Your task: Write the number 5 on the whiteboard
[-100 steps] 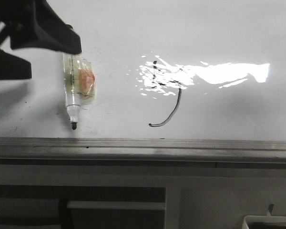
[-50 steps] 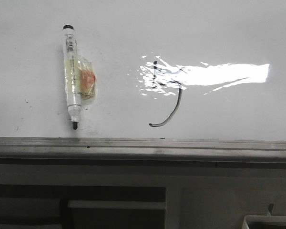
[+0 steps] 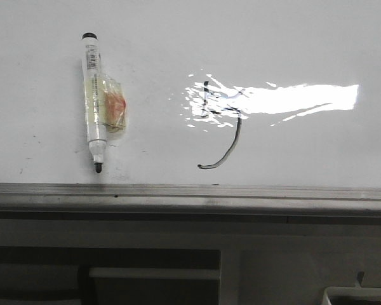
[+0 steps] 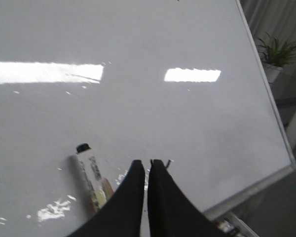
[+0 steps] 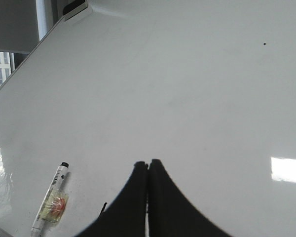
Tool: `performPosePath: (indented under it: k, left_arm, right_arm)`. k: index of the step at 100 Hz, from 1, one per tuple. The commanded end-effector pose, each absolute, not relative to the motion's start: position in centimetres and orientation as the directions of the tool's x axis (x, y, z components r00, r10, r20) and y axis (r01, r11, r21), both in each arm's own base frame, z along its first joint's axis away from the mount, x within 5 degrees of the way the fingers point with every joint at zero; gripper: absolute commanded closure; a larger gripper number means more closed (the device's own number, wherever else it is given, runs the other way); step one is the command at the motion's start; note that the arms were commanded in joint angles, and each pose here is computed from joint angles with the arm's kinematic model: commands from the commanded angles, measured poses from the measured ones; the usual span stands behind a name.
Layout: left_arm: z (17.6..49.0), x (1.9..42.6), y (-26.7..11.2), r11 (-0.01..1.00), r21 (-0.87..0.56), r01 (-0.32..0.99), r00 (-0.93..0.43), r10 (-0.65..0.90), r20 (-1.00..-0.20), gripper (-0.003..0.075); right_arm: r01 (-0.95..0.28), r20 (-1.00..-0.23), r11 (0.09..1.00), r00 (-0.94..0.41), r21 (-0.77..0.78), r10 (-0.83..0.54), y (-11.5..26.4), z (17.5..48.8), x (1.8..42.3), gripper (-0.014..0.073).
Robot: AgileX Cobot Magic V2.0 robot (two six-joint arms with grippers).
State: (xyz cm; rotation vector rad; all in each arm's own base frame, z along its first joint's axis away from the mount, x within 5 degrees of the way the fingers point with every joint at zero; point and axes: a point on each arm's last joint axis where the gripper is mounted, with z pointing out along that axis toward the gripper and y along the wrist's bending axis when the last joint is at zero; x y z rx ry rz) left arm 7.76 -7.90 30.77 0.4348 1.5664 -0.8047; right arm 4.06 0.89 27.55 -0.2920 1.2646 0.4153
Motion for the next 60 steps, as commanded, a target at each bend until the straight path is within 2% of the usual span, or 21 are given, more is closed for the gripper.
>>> performPosePath:
  k: [1, 13, 60]
  left_arm:
    - [31.40, 7.39, -8.24, 0.640, -0.273, 0.718, -0.203, -0.181, -0.962, 0.0741]
    - [31.07, 6.88, -8.70, 0.592, -0.278, 0.756, -0.242, -0.142, -0.960, 0.0741]
    - [31.06, 6.85, -8.72, 0.589, -0.281, 0.758, -0.246, -0.141, -0.959, 0.0741]
  right_arm:
    - [-0.440, -0.950, 0.898, 0.271, 0.020, 0.154, 0.49, 28.36, 3.78, 0.0661]
    - [-0.434, -0.950, 0.901, 0.271, 0.023, 0.154, 0.43, 28.36, 3.81, 0.0661]
    - [-0.407, -0.950, 0.913, 0.270, 0.032, 0.154, 0.17, 28.35, 3.93, 0.0661]
